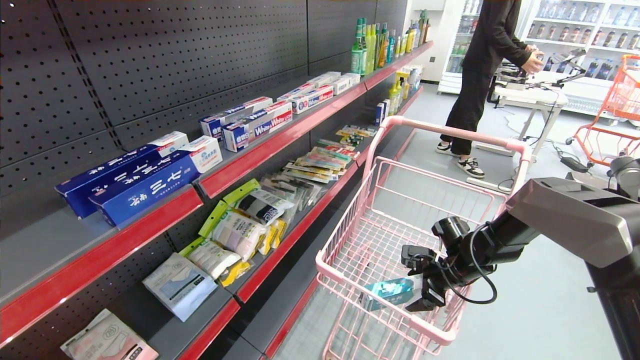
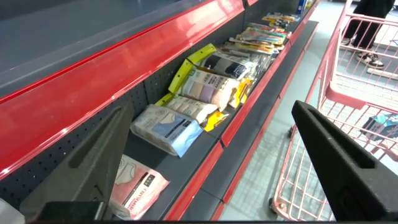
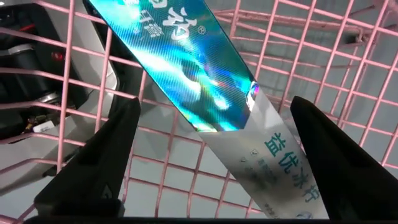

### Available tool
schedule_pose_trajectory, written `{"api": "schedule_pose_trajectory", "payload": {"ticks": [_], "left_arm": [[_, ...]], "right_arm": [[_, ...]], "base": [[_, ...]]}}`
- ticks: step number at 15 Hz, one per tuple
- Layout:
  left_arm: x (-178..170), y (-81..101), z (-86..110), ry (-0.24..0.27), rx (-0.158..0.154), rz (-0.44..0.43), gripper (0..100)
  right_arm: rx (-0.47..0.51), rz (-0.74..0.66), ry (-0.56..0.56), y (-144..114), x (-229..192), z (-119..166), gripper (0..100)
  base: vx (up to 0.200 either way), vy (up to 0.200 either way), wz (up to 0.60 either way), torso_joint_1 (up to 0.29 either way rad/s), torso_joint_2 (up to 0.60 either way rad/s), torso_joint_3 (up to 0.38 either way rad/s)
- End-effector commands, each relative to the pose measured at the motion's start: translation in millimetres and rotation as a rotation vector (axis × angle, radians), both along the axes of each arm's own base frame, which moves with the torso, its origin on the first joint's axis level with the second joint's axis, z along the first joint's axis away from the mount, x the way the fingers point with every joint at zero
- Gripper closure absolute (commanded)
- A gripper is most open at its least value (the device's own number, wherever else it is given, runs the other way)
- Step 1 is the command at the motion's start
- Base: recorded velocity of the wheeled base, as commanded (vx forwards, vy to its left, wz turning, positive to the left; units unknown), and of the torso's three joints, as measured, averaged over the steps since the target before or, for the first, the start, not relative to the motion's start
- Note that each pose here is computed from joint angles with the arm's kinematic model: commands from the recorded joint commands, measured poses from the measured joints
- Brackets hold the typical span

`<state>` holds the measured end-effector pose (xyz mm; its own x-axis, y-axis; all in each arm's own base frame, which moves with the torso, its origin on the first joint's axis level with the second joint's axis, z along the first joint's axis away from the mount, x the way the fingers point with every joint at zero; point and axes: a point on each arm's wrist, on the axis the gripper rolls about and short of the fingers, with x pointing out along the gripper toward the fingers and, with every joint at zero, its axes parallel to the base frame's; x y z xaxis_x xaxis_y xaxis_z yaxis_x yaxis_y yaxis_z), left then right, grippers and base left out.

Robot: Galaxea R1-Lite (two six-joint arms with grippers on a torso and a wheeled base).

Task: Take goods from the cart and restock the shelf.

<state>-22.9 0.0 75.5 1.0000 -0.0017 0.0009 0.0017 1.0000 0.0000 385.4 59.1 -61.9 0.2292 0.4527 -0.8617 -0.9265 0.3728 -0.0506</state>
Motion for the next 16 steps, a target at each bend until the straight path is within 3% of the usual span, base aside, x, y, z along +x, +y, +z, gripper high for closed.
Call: {"api": "schedule_pose_trajectory", "payload": {"ticks": [1, 5, 10, 16], "left_arm": [[0.1, 0.0, 0.0, 0.001, 0.000, 0.002, 0], [0.1, 0.0, 0.0, 0.001, 0.002, 0.000, 0], [0.1, 0.0, 0.0, 0.001, 0.000, 0.000, 0], [0.1, 0.0, 0.0, 0.001, 0.000, 0.002, 0]], "right_arm": [[-0.003, 0.001, -0.003, 0.9, 0.2, 0.2, 0], [-0.071, -0.035, -0.009, 0.7, 1.1, 0.1, 0], [-0.090, 0.047, -0.042, 3.1, 0.7, -0.4, 0], [-0.094, 0.052, -0.041, 4.8, 0.3, -0.5, 0]], "base": [[0.000, 0.000, 0.00, 0.000, 0.00, 0.000], [0.000, 0.000, 0.00, 0.000, 0.00, 0.000], [0.000, 0.000, 0.00, 0.000, 0.00, 0.000], [0.000, 0.000, 0.00, 0.000, 0.00, 0.000]]}}
